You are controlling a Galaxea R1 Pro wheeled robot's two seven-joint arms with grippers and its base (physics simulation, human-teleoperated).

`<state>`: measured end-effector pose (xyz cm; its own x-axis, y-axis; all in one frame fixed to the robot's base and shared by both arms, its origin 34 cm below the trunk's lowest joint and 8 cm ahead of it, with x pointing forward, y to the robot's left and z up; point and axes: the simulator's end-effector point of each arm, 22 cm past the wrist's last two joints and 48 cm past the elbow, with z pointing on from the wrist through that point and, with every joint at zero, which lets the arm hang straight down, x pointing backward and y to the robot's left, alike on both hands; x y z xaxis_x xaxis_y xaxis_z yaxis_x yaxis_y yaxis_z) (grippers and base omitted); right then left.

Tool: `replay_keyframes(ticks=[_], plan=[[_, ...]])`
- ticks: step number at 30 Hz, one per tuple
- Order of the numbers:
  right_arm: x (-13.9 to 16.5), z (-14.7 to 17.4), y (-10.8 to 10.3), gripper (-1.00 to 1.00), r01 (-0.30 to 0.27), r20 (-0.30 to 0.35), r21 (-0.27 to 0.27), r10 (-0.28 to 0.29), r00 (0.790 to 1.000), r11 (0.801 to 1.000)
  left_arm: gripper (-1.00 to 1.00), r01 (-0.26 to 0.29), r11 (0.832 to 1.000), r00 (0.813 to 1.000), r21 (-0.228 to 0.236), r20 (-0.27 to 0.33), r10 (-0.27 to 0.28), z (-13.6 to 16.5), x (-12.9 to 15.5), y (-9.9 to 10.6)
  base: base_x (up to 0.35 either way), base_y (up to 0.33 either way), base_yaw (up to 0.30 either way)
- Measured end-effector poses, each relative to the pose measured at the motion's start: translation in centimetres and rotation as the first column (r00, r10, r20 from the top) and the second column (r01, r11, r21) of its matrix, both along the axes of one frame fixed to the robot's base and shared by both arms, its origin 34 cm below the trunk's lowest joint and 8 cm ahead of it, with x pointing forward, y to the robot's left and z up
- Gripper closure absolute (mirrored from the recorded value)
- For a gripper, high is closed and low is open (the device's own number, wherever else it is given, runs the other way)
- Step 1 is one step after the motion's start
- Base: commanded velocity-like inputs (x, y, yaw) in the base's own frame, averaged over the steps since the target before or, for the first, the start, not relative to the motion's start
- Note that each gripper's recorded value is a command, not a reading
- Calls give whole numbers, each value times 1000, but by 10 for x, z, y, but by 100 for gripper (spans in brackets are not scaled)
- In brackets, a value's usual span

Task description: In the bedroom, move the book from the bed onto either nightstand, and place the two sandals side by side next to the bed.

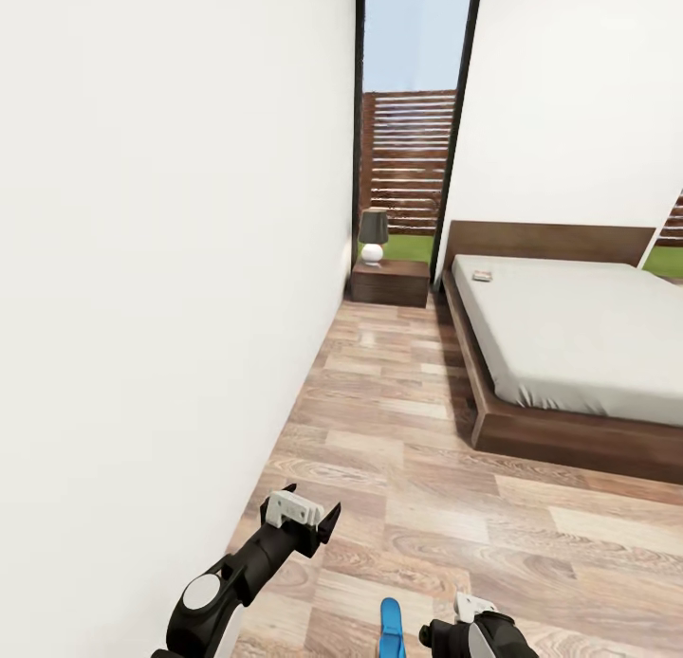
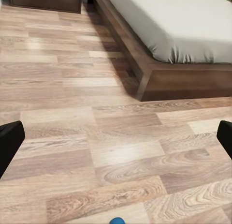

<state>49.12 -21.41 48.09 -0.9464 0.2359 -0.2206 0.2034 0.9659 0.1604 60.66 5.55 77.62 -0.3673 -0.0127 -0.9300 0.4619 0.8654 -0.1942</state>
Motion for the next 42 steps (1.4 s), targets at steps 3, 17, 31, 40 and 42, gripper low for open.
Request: replay_keyframes(ticks=[3, 17, 31, 40, 42], plan=[[0, -6, 0, -100, 0, 0, 0, 0, 1000, 1000, -100, 0, 1000, 1000, 0, 0, 0, -6, -1, 0, 0, 0, 0], [1, -29, -1, -100, -2, 10, -3, 2, 1000, 1000, -100, 1, 1000, 1000, 1, 1, -1, -32, -3, 0, 0, 0, 0], [96, -6, -17, -100, -84, 152, -124, 103, 983, 989, -100, 2, 1000, 1000, 2, 2, -2, -58, -7, 0, 0, 0, 0], [102, -21, -20, -100, -80, 186, -135, 104, 977, 988, -100, 3, 1000, 1000, 2, 2, -3, -77, -10, -1, 0, 0, 0], [106, -22, -21, -100, -73, 211, -140, 102, 972, 987, -100, 3, 1000, 1000, 2, 2, -3, -81, -11, -1, 0, 0, 0]])
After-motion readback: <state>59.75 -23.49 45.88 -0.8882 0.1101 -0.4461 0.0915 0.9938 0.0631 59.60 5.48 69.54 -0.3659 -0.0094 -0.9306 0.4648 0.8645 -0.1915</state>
